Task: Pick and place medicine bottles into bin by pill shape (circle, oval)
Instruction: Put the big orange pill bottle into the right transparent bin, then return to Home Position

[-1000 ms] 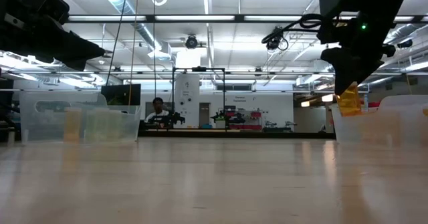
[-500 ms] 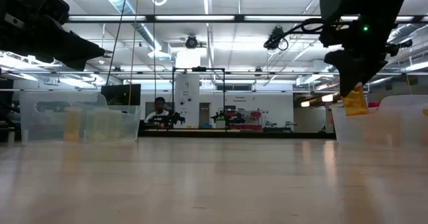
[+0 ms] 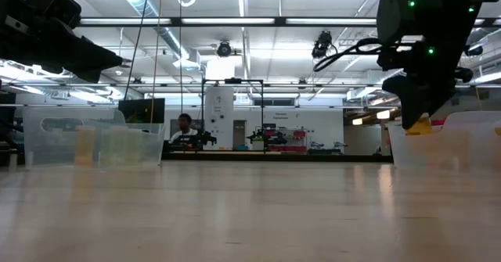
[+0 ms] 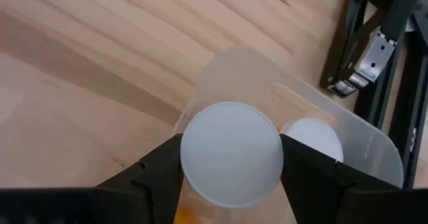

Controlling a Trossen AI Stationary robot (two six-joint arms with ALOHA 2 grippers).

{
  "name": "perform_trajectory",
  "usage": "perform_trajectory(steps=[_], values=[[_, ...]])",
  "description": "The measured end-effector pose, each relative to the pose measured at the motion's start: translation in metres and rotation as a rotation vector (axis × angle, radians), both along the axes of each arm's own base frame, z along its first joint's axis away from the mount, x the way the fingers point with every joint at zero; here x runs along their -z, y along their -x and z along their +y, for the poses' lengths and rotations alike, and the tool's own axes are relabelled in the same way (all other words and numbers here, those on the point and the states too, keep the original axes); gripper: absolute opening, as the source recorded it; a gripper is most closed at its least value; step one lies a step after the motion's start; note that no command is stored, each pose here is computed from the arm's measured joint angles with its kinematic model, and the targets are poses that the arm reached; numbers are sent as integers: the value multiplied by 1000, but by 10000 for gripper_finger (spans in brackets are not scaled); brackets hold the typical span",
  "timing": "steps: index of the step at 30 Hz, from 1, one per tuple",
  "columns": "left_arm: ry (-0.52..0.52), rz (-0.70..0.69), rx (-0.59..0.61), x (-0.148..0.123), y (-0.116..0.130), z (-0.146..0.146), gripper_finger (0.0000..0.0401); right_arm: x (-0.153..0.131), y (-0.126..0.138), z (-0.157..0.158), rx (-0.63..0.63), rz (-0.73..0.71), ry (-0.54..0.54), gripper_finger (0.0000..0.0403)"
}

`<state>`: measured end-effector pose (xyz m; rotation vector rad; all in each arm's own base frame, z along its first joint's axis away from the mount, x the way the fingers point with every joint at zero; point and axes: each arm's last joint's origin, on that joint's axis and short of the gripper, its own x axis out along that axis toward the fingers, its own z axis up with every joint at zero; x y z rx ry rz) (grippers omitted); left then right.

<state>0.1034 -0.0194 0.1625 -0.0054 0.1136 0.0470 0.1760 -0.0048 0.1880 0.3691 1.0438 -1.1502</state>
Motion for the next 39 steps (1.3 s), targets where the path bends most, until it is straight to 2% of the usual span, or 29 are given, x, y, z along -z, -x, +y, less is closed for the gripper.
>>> perform_trajectory(steps=[15,29,39], values=[[0,0,0,0,0,0,92,14,6,1,49,-8,-49,242],[0,0,0,0,0,0,93,14,6,1,15,12,-80,255],[0,0,0,0,0,0,94,-6,9,2,-52,-53,-143,255]])
